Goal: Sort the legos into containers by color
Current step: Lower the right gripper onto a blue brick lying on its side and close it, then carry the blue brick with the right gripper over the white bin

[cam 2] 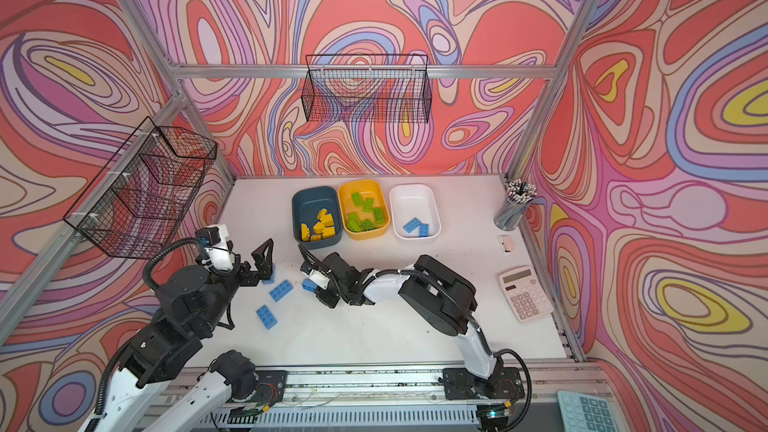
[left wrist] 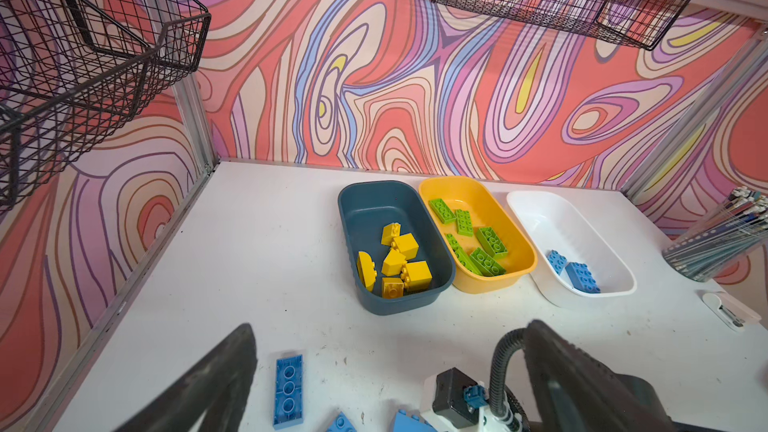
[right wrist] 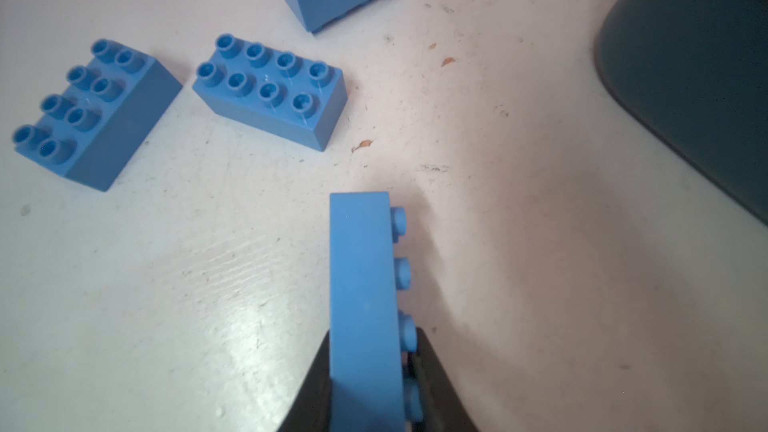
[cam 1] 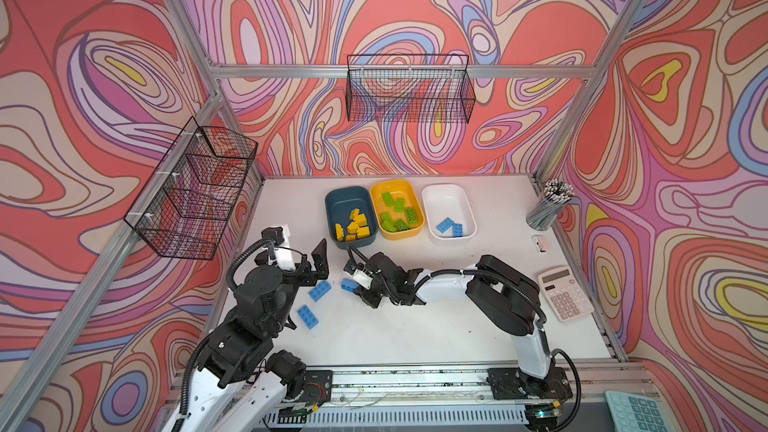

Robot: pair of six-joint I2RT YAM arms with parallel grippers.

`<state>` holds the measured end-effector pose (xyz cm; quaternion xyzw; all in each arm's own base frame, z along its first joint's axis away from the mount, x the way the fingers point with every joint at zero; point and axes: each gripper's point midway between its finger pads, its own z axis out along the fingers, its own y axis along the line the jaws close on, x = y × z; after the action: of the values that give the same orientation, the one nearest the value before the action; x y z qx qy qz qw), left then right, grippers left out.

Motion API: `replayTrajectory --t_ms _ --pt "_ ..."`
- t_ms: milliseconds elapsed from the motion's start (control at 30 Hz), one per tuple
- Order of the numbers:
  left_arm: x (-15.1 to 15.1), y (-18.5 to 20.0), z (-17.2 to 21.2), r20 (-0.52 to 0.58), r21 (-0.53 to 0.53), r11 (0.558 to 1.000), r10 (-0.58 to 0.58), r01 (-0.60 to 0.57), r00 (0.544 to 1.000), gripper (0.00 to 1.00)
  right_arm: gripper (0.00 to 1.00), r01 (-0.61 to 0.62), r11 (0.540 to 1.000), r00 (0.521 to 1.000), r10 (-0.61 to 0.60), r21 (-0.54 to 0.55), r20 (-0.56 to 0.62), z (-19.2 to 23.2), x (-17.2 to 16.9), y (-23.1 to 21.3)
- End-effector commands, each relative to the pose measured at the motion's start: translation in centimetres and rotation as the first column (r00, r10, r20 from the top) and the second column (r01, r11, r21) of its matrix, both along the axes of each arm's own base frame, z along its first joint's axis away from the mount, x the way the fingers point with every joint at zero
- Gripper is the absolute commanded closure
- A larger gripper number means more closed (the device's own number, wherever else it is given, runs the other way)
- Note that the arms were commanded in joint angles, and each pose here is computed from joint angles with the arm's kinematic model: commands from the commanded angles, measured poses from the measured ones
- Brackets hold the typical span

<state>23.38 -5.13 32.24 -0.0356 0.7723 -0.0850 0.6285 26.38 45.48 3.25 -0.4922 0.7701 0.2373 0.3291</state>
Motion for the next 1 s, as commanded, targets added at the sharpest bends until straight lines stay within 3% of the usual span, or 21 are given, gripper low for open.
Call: replayTrajectory --t_ms 0,200,300,467,667,833,967 --pt "0.0 0.4 0.2 0.012 -0.016 1.0 0.025 -0.025 1.0 0.0 1.0 0.028 0.993 0.997 -0.036 0.113 0.072 4.9 0.3 0.0" --pt "0.0 0.4 0.2 0.012 -0.018 1.0 0.023 -0.023 1.0 0.0 0.99 0.121 0.969 0.985 -0.145 0.217 0.098 9.8 2.1 -2.7" --pt "0.0 0.3 0.1 0.004 -0.015 1.0 0.018 -0.018 1.0 0.0 0.97 0.233 0.928 0.962 -0.264 0.289 0.07 12.4 4.8 -5.6" --pt "0.0 0.3 0.1 0.007 -0.016 1.0 0.018 -0.018 1.0 0.0 0.96 0.452 0.798 0.875 -0.484 0.399 -0.022 15.1 10.0 -12.6" --pt "0.1 0.1 -0.1 0.0 -0.012 1.0 0.011 -0.011 1.0 0.0 0.96 0.662 0.634 0.719 -0.688 0.4 -0.1 15.8 15.2 -20.5" --pt "0.2 0.0 -0.2 -0.005 -0.008 1.0 0.01 -0.01 1.0 0.0 0.95 0.779 0.496 0.596 -0.777 0.384 -0.204 14.7 18.3 -25.8" --pt "0.3 0.0 -0.3 -0.009 -0.005 1.0 0.013 -0.013 1.0 0.0 0.93 0.818 0.443 0.55 -0.789 0.367 -0.273 13.3 19.7 -27.7"
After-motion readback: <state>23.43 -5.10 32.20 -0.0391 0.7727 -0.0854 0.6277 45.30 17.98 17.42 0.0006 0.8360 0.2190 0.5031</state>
